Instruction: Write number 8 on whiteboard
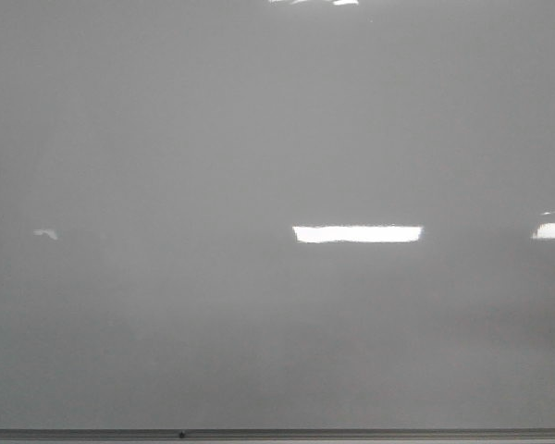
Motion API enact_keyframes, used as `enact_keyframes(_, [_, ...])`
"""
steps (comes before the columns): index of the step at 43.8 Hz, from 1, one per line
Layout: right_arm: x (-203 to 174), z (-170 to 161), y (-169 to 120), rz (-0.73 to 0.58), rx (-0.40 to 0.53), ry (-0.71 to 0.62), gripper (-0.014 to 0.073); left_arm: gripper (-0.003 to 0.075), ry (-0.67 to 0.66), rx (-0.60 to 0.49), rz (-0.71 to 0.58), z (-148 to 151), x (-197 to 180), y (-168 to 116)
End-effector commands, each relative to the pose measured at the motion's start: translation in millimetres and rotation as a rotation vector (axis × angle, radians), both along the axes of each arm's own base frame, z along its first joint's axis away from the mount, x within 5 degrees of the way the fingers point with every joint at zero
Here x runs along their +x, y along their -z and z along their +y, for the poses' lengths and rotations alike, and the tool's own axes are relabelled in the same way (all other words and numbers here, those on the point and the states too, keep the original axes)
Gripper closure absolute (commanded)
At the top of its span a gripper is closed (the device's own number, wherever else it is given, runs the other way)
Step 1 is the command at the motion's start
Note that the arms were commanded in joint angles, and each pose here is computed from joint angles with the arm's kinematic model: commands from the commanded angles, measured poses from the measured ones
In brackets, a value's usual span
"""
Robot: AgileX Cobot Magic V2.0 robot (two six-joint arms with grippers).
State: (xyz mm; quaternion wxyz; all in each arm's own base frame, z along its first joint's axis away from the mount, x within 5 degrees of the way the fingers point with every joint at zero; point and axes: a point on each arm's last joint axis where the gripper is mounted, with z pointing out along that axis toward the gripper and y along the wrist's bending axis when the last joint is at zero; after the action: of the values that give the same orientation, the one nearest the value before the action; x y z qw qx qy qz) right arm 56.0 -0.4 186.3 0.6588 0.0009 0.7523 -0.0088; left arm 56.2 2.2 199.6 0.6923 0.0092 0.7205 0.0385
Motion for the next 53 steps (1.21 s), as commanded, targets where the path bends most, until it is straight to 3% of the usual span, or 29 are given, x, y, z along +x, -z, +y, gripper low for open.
enact_keyframes(1, [-1, -1, -12, -0.133, 0.019, 0.011, 0.0662, 0.0739, -0.006, -0.009, -0.153, 0, -2, -13])
enact_keyframes(7, [-3, -1, -29, -0.221, 0.03, 0.014, 0.0662, 0.0739, -0.011, -0.004, -0.312, 1, -6, -33])
enact_keyframes(12, [-10, 0, -58, -0.225, 0.029, 0.005, 0.0662, 0.0739, -0.009, -0.002, -0.355, 0, -13, -60])
enact_keyframes(22, [-7, 2, -116, -0.099, 0.03, -0.012, 0.0662, 0.0739, 0.002, -0.012, -0.108, 0, 3, -101])
enact_keyframes(27, [12, 1, -129, -0.014, 0.033, -0.012, 0.0662, 0.0739, 0.002, -0.019, 0.023, 1, 28, -102])
enact_keyframes(33, [26, 1, -128, 0.044, 0.035, -0.011, 0.0661, 0.0722, 0.002, -0.025, 0.095, 2, 43, -98])
enact_keyframes(36, [27, 1, -127, 0.06, 0.04, -0.013, 0.0624, 0.0647, 0.002, -0.025, 0.108, 2, 45, -97])
enact_keyframes(38, [27, 1, -126, 0.063, 0.041, -0.013, 0.0564, 0.0539, 0.002, -0.025, 0.107, 2, 45, -97])
enact_keyframes(43, [27, 1, -126, 0.064, 0.041, -0.013, 0.0304, 0.0213, 0.001, -0.025, 0.101, 2, 45, -98])
enact_keyframes(46, [27, 1, -126, 0.064, 0.041, -0.013, 0.0159, 0.0085, 0.001, -0.025, 0.101, 2, 45, -98])
enact_keyframes(50, [27, 1, -126, 0.064, 0.041, -0.013, 0.0032, 0.0027, 0.002, -0.033, 0.1, 2, 45, -98])
enact_keyframes(53, [27, 1, -126, 0.065, 0.041, -0.013, 0.0004, 0.0029, 0.006, -0.072, 0.115, 1, 45, -96])
